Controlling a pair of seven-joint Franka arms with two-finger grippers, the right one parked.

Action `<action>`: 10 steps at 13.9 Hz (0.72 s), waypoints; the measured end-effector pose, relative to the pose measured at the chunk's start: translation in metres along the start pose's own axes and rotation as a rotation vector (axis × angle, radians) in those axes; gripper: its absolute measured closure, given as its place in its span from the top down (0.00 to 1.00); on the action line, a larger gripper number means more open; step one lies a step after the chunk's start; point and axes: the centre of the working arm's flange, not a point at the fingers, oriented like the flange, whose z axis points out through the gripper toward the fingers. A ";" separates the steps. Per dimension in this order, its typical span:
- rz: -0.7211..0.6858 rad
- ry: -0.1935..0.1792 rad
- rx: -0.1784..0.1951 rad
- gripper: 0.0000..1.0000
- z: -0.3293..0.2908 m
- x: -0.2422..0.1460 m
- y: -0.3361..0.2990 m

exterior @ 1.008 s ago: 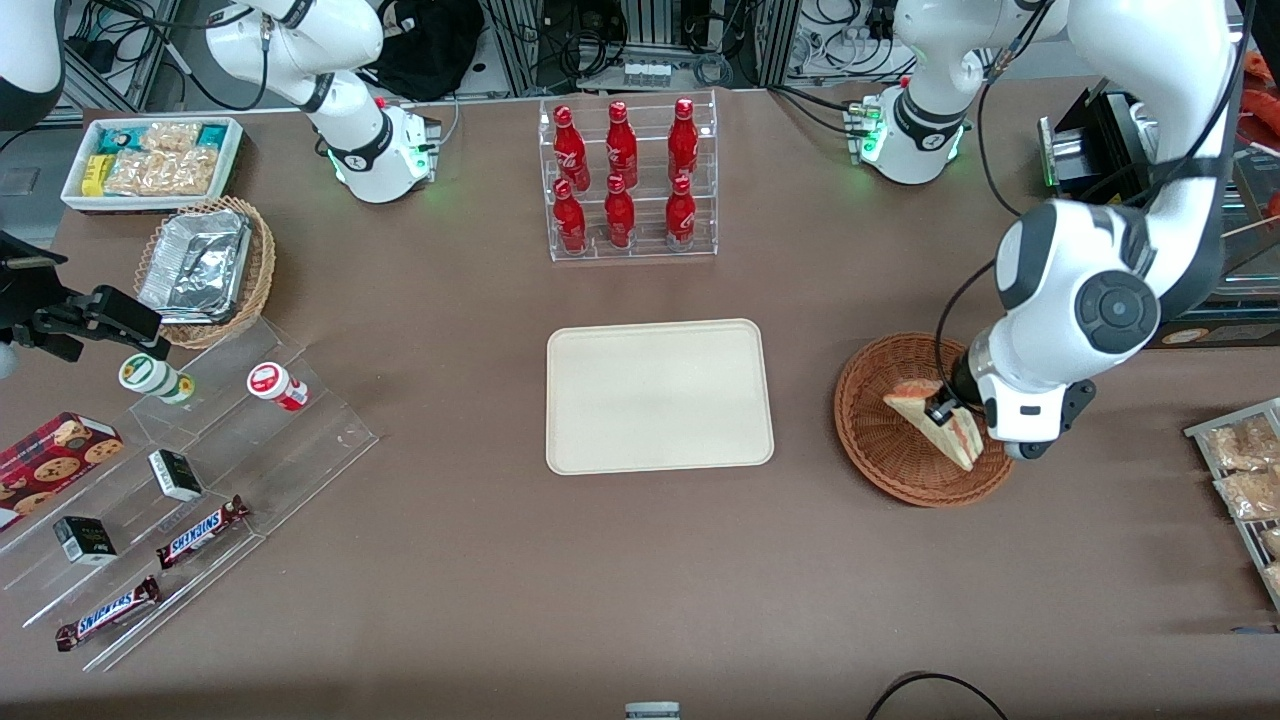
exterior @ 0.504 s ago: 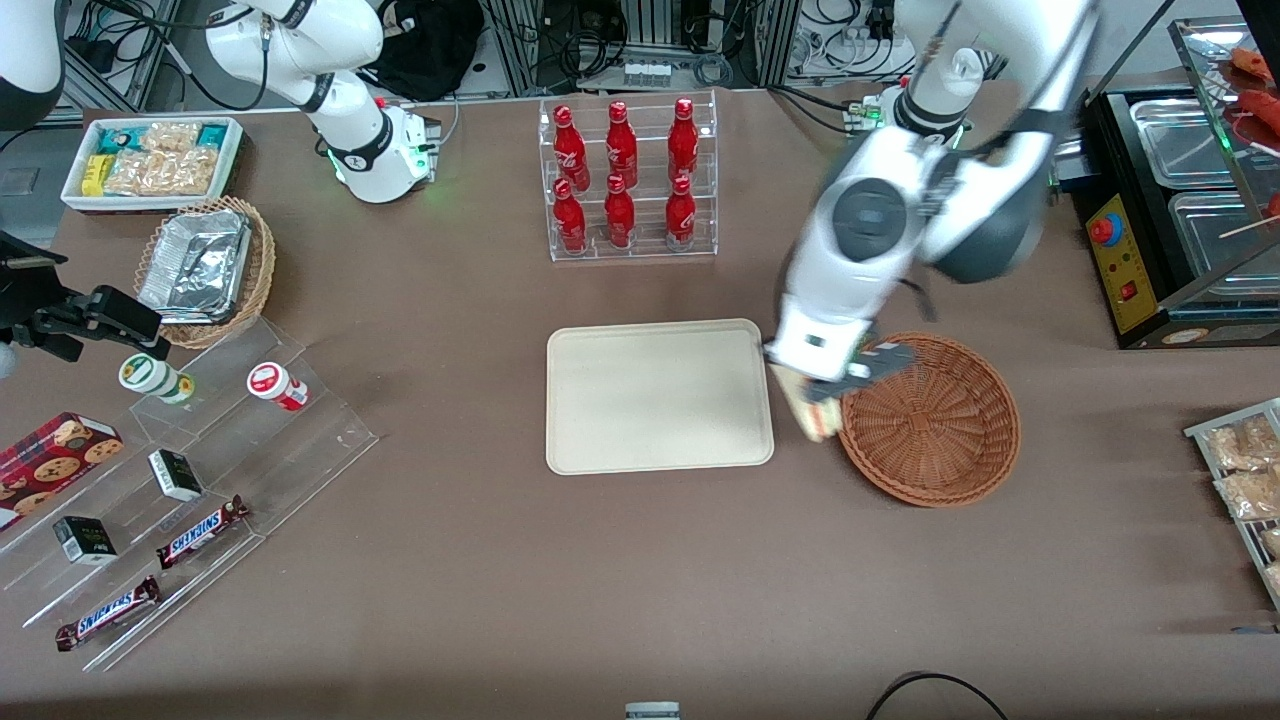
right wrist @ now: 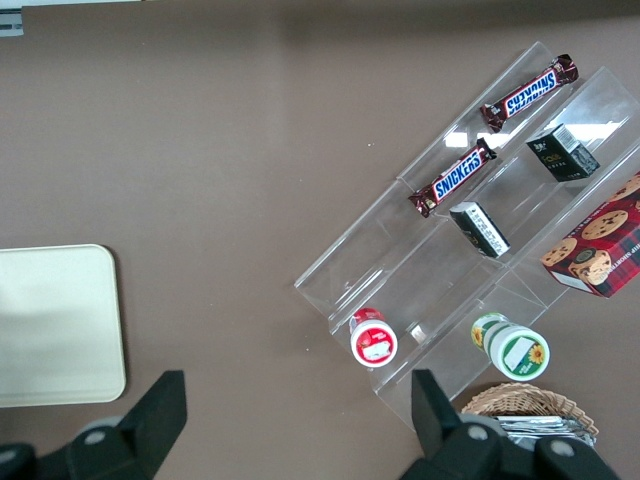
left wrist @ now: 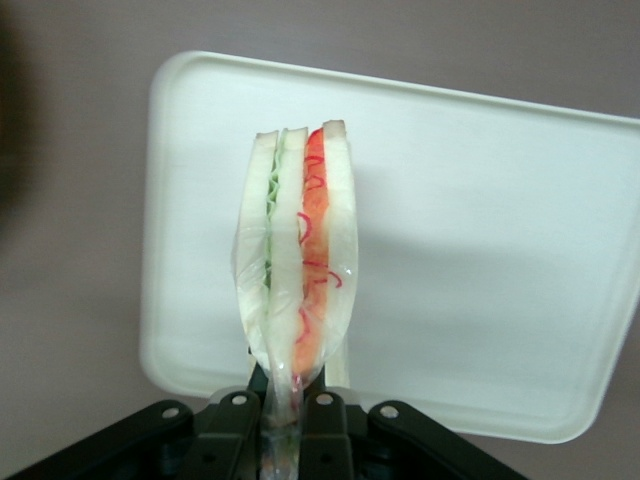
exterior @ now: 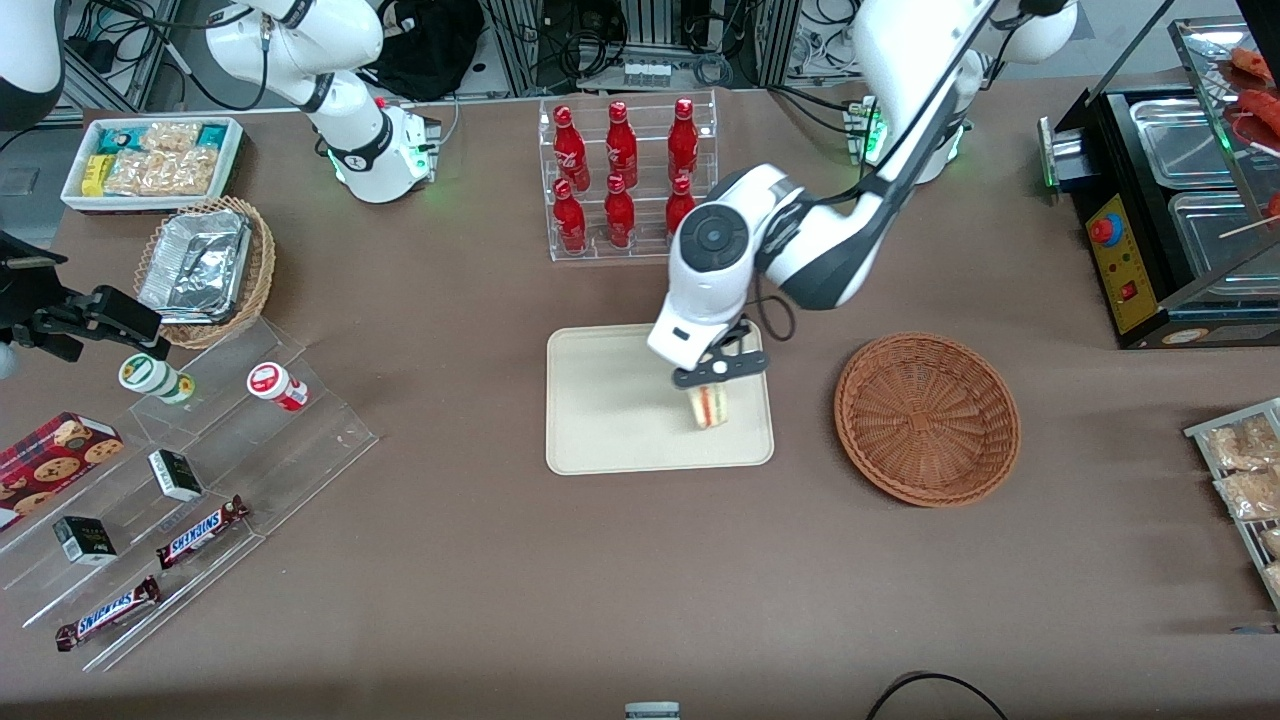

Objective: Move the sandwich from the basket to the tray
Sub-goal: 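Lower the sandwich onto the tray and open the left gripper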

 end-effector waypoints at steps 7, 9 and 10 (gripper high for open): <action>0.106 0.044 -0.002 0.14 0.052 -0.022 0.036; 0.113 0.048 0.012 0.14 0.058 -0.020 0.034; 0.113 0.044 0.016 0.14 0.062 -0.020 0.034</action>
